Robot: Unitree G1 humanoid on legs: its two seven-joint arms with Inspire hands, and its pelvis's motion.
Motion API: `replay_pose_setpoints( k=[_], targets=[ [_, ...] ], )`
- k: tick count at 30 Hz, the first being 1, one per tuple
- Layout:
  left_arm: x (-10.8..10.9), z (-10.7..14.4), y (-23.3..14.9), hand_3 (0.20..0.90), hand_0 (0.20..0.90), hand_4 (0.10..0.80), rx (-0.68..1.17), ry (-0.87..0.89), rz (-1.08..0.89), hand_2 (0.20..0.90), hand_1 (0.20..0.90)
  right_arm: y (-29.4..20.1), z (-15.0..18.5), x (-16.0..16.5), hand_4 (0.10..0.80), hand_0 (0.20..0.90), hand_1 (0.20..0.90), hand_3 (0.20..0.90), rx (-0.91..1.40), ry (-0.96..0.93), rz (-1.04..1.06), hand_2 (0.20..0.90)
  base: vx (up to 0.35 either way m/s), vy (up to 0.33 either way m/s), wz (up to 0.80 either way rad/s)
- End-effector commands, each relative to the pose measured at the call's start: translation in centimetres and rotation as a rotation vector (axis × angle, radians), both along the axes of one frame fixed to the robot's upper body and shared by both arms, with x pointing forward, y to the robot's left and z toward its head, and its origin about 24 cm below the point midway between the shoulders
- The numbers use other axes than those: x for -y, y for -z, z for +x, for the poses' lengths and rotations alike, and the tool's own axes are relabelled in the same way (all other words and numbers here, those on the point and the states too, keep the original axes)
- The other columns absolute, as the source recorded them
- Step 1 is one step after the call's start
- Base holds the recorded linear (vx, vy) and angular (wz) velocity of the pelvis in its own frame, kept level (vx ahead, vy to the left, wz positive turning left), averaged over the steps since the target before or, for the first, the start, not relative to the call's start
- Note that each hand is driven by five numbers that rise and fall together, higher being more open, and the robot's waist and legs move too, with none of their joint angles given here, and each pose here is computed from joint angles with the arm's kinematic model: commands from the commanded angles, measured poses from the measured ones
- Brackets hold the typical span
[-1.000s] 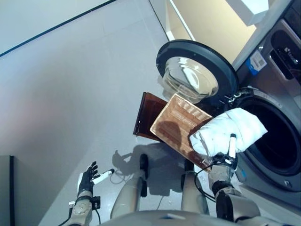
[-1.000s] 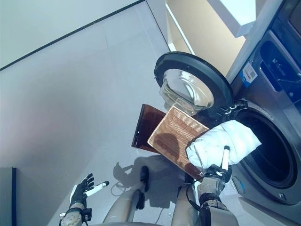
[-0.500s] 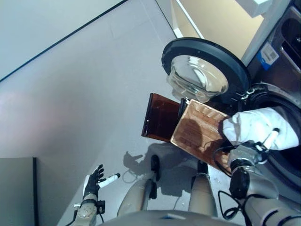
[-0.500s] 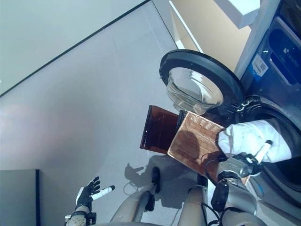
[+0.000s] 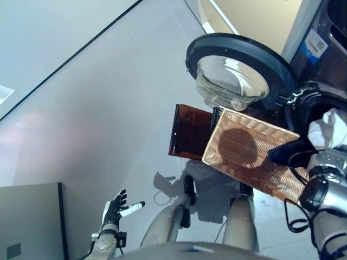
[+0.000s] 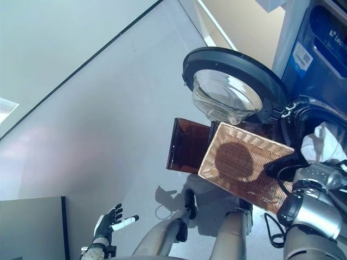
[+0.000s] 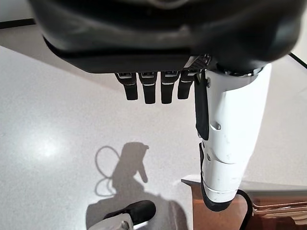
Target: Pick up the clothes and place them into the washing machine
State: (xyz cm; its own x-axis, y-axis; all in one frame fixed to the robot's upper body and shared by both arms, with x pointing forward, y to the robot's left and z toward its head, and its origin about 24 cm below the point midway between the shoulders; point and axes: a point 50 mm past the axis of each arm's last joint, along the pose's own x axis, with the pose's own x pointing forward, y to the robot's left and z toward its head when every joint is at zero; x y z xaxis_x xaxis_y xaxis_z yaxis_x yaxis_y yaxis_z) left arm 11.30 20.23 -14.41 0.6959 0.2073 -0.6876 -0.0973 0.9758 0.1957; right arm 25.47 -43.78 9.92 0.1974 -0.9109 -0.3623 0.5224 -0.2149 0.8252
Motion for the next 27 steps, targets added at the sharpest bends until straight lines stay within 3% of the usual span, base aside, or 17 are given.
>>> replay_pose_setpoints(
  k=[1, 8, 16, 17, 18, 27],
  targets=[
    [-3.3, 0.1, -0.6, 0.9, 0.9, 0.8, 0.014, -0.052, 0.097, 0.9, 0.9, -13.0, -1.7, 3.5, 0.3, 0.2, 0.2, 0.2, 0.077, 0.124, -0.466, 0.2, 0.0, 0.0, 0.0],
    [-3.6, 0.2, -0.7, 0.9, 0.9, 0.8, 0.025, -0.065, 0.111, 0.9, 0.9, -19.8, -2.9, 3.1, 0.3, 0.2, 0.2, 0.2, 0.183, 0.24, -0.588, 0.2, -0.004, -0.001, 0.01],
    [-3.6, 0.2, -0.7, 0.9, 0.9, 0.8, 0.025, -0.077, 0.132, 0.9, 0.9, -16.7, -2.7, 3.4, 0.3, 0.2, 0.2, 0.2, 0.129, 0.252, -0.496, 0.2, 0.0, 0.0, 0.0],
    [-3.7, 0.2, -0.8, 0.9, 0.9, 0.8, 0.025, -0.079, 0.139, 0.9, 0.9, -16.1, -2.6, 3.4, 0.506, 0.488, 0.488, 0.488, 0.107, 0.244, -0.484, 0.488, 0.0, 0.0, 0.0],
    [-3.8, 0.2, -0.8, 0.9, 0.9, 0.8, 0.026, -0.081, 0.144, 0.9, 0.9, -15.7, -2.4, 3.4, 0.8, 0.9, 0.9, 0.9, 0.095, 0.236, -0.479, 0.9, 0.0, 0.0, 0.0],
    [-3.9, -0.1, -0.6, 0.9, 0.9, 0.8, 0.013, -0.108, 0.15, 0.9, 0.9, -11.5, -0.9, 2.5, 0.8, 0.9, 0.9, 0.9, 0.011, 0.17, -0.381, 0.9, -0.003, 0.009, -0.02]
  ],
)
